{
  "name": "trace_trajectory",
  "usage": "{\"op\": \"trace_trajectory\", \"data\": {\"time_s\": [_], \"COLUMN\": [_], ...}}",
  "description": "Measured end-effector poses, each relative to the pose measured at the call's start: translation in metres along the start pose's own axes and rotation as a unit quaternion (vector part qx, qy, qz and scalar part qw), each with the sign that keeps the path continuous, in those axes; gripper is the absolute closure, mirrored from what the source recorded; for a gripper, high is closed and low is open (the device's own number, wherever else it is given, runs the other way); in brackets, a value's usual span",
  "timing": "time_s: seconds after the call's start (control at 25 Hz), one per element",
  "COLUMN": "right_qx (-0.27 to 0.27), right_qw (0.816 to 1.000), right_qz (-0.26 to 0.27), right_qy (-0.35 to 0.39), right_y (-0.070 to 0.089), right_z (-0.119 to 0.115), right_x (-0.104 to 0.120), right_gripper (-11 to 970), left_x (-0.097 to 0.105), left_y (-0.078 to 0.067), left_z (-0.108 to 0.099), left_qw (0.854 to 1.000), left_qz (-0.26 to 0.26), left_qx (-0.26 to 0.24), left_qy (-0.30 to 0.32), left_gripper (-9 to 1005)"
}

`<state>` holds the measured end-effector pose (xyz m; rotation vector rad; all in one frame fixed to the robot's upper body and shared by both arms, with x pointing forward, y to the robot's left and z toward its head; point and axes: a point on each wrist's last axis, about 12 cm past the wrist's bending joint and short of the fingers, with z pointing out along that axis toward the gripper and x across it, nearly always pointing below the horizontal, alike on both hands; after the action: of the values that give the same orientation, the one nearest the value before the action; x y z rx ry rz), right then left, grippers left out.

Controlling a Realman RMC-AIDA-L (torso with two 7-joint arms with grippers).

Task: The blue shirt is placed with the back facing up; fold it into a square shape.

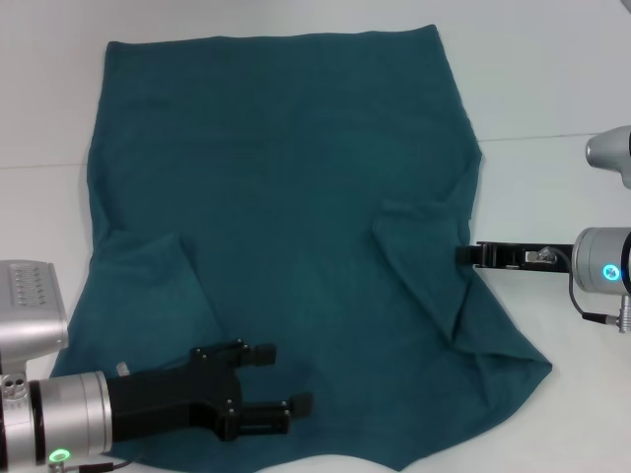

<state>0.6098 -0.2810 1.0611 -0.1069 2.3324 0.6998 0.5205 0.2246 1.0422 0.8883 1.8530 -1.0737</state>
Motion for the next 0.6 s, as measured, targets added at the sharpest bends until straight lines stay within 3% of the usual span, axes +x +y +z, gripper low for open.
{"op": "trace_trajectory", "data": {"time_s": [0.6], "right_qx": [-0.001], "right_qw": [1.0], "right_qz": [-0.001], "right_qy": [0.001], "right_y": [0.001], "right_z": [0.0008], "right_x": [0.0013], "right_gripper": [897], "left_x": [-0.0002], "left_y": [0.0004], "left_z": [-0.0001], "left_qw": [1.0], "left_qz": [0.001], "left_qx": [-0.001], "left_qy": [0.0], "left_gripper": [74]}}
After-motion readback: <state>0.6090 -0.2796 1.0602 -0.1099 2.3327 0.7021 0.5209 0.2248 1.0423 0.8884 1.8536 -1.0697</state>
